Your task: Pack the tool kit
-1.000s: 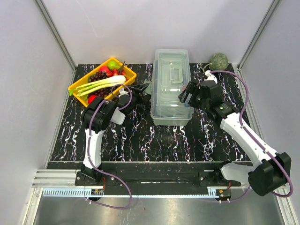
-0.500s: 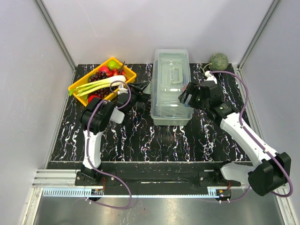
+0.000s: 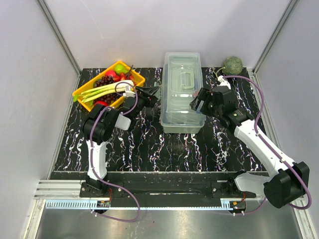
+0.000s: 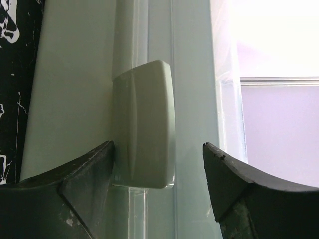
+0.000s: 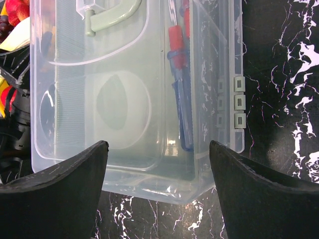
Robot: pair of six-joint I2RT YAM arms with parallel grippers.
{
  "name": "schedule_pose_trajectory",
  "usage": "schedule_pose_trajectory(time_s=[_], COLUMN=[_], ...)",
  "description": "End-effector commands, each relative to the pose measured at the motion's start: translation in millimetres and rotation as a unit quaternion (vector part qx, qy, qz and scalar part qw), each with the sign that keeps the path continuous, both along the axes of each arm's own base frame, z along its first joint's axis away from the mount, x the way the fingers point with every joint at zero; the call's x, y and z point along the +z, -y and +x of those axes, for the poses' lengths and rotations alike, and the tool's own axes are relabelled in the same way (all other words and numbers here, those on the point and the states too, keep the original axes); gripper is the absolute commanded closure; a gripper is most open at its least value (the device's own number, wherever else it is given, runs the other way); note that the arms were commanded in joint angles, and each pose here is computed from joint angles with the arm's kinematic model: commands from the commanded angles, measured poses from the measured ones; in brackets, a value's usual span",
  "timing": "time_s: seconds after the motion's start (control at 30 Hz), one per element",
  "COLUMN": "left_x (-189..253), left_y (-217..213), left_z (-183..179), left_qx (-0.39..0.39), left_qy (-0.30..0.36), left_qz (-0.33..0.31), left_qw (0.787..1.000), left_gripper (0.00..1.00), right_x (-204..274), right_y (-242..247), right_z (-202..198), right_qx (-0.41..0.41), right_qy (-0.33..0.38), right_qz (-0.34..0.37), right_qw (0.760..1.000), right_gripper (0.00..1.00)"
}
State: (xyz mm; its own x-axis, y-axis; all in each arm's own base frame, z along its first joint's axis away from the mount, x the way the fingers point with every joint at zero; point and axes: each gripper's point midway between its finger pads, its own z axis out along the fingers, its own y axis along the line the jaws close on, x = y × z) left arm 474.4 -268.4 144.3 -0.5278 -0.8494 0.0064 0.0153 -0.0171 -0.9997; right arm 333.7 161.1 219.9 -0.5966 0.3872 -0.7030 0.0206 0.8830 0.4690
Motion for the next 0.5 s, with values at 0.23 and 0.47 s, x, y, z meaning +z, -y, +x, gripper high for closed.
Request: schedule_pose_trajectory(time_s=[0.23,0.47], left_x=[123.7,120.4], left_y=[4.6,4.6], left_z=[-25.1,-26.4], left_qx=[-0.028,-0.025], left_qy=[0.209,0.205], left_qz=[-0.034,-0.021], left_qw=[0.977,0.978], left_gripper=[0.28,0.28], right_x=[16.6,10.1], right_y=[12.9,10.1], right_z=[3.9,5.9], right_qx=[-0.022,-0.018], right_qy=[0.026,0.015], right_qz=[-0.021,-0.023], right_qw=[0.999,0.999], right_gripper=[0.13,0.13])
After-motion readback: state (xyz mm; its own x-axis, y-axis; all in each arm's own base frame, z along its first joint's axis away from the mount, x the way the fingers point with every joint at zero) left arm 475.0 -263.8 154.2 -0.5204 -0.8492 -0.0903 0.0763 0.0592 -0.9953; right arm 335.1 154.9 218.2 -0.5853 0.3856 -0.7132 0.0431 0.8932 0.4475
